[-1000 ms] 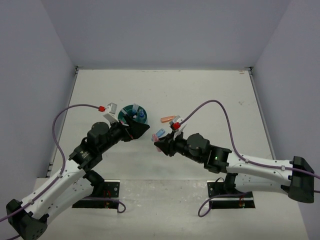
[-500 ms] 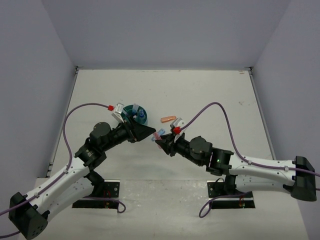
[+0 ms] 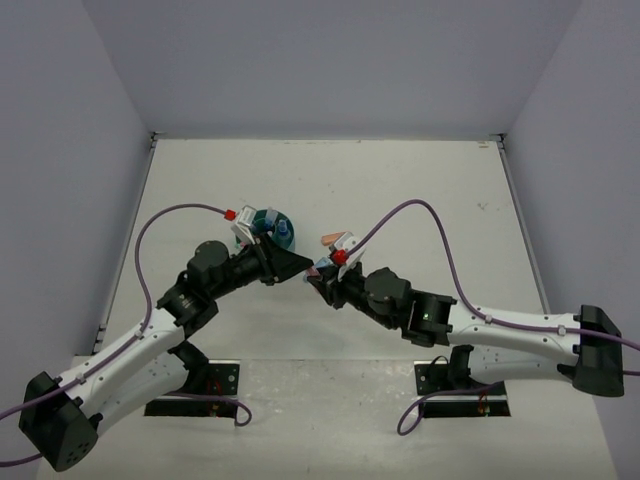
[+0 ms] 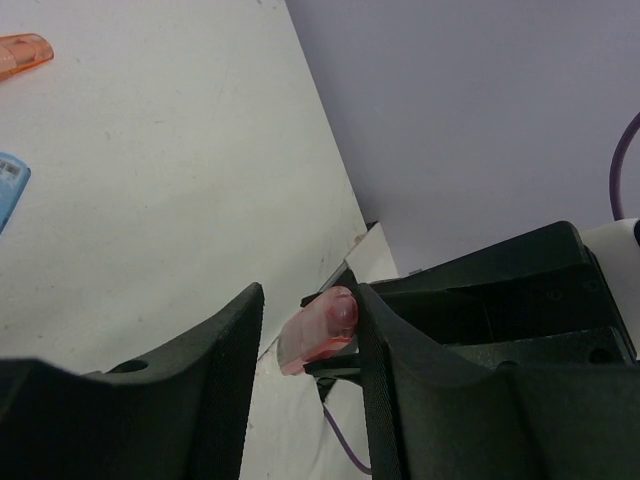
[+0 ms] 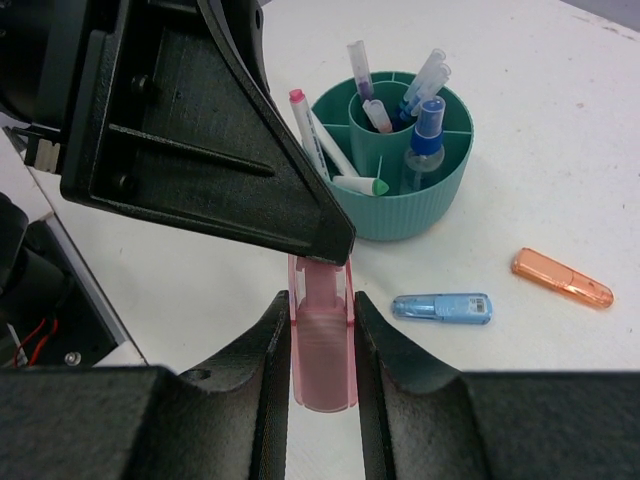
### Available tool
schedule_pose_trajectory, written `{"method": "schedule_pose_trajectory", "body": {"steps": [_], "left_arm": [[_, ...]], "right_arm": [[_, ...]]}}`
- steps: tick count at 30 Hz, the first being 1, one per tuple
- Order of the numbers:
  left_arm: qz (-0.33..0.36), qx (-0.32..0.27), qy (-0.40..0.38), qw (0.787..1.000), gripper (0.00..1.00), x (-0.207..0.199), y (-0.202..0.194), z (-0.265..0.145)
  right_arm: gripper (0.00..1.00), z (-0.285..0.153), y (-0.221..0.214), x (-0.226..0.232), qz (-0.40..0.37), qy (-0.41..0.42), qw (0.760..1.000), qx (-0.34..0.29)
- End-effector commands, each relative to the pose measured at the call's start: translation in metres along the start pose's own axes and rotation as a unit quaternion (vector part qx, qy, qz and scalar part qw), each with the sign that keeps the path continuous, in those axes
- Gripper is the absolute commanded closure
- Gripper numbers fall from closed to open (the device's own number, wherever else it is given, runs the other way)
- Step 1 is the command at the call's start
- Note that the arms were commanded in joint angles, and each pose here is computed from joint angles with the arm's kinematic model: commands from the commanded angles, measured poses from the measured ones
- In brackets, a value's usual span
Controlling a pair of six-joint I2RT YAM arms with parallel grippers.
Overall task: Sort the stationery into containers
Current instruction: Pick up the stationery from the center of the board, then place the pen in the storage box.
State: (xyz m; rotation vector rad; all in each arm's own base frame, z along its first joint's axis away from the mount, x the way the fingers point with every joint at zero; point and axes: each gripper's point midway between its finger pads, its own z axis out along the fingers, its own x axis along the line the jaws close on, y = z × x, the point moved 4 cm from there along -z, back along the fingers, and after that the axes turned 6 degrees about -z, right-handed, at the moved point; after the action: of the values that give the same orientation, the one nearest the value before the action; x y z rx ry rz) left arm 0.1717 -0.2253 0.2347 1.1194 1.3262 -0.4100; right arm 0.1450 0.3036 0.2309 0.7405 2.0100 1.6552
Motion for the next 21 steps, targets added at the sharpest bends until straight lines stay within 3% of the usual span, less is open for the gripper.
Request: {"method": "schedule_pose_trajectory", "body": {"steps": [1, 4, 5, 7, 8, 9, 10, 11, 12, 14, 15, 17, 21], "left_arm": [[0.028, 0.007, -0.04, 0.999, 0.7, -0.019, 0.003, 0.002], [0.029, 0.016, -0.041, 0.999, 0.86, -0.019, 0.001, 0.005], [0.03, 0.018, -0.043, 0.998, 0.95, -0.019, 0.0, 0.005], [0.036, 0.018, -0.043, 0.998, 1.0, -0.018, 0.001, 0.006], [0.047, 0.01, -0.041, 0.998, 1.0, -0.018, 0.003, 0.006], [0.059, -0.003, -0.032, 0.998, 1.0, -0.019, 0.008, 0.006], [0.073, -0.035, 0.002, 0.997, 1.0, -0.015, 0.02, 0.007], [0.09, -0.076, 0.053, 0.992, 1.0, -0.008, 0.037, 0.005], [0.097, -0.1, 0.107, 0.984, 1.0, 0.003, 0.047, 0.002], [0.124, -0.197, 0.239, 0.943, 1.0, 0.021, 0.085, -0.017], [0.129, -0.21, 0.268, 0.931, 1.0, 0.026, 0.092, -0.023], [0.166, -0.305, 0.327, 0.879, 1.0, 0.015, 0.146, -0.047], [0.201, -0.353, 0.394, 0.824, 1.0, 0.021, 0.224, -0.084]], "right_arm": [[1.0, 0.006, 0.033, 0.003, 0.004, -0.005, 0.999, -0.04], [1.0, 0.008, 0.033, 0.003, 0.008, -0.009, 0.999, -0.043], [1.0, 0.009, 0.033, 0.002, 0.007, -0.013, 0.999, -0.042], [1.0, 0.01, 0.035, 0.002, 0.008, -0.016, 0.999, -0.043], [0.9, 0.012, 0.034, 0.001, 0.01, -0.023, 0.999, -0.041], [0.71, 0.012, 0.033, -0.001, 0.014, -0.029, 0.999, -0.039], [0.33, 0.012, 0.03, -0.003, 0.021, -0.038, 0.998, -0.037], [0.03, 0.012, 0.026, -0.009, 0.03, -0.059, 0.997, -0.035], [0.01, 0.011, 0.024, -0.016, 0.035, -0.082, 0.995, -0.034], [0.01, 0.005, 0.019, -0.031, 0.064, -0.127, 0.989, -0.031], [0.01, 0.002, 0.016, -0.037, 0.072, -0.146, 0.986, -0.03], [0.01, -0.01, 0.011, -0.055, 0.096, -0.178, 0.979, -0.035], [0.01, -0.029, 0.005, -0.079, 0.129, -0.192, 0.971, -0.055]]}}
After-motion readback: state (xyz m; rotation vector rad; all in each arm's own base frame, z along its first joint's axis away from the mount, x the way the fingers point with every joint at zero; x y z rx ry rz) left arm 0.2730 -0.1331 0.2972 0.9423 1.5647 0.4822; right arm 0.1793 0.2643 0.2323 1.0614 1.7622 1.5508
